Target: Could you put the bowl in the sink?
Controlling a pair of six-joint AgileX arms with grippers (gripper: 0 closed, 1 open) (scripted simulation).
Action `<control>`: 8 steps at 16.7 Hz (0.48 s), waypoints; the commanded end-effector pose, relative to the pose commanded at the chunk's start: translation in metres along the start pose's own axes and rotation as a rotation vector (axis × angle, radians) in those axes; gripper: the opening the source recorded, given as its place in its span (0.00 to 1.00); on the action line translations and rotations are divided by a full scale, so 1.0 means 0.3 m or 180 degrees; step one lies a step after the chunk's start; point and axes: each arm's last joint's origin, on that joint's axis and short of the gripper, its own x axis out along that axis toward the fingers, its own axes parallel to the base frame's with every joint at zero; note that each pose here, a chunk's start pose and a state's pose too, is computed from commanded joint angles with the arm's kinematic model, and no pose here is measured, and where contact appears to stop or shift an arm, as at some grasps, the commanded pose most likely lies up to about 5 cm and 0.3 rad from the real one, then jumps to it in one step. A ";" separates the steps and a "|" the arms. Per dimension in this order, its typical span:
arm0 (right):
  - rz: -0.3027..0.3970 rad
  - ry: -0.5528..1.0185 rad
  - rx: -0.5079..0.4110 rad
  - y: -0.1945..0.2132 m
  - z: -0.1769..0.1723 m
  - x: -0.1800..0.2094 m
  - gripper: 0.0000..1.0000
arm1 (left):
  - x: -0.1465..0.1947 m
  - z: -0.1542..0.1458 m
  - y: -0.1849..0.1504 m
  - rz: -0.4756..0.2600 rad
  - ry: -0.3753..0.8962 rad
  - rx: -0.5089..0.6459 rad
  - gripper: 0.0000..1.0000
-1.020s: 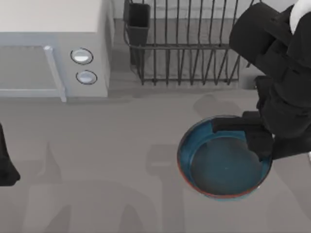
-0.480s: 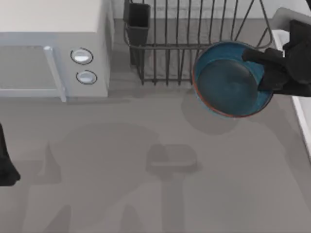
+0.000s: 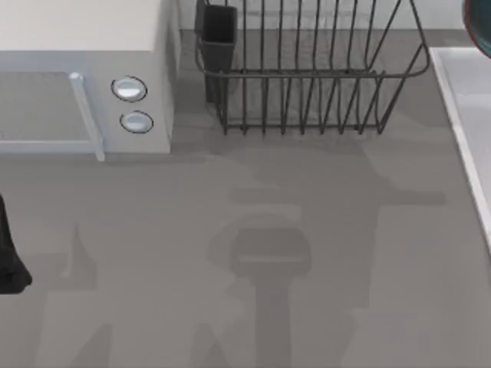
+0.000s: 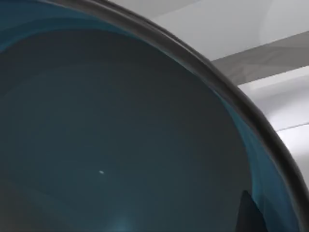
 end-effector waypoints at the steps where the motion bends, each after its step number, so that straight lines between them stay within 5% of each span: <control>1: -0.0013 -0.0176 -0.0050 -0.034 0.014 -0.006 0.00 | 0.000 0.000 0.000 0.0000 0.0000 0.0000 1.00; 8: -0.0322 -0.1187 -0.0489 -0.326 -0.007 -0.075 0.00 | 0.000 0.000 0.000 0.0000 0.0000 0.0000 1.00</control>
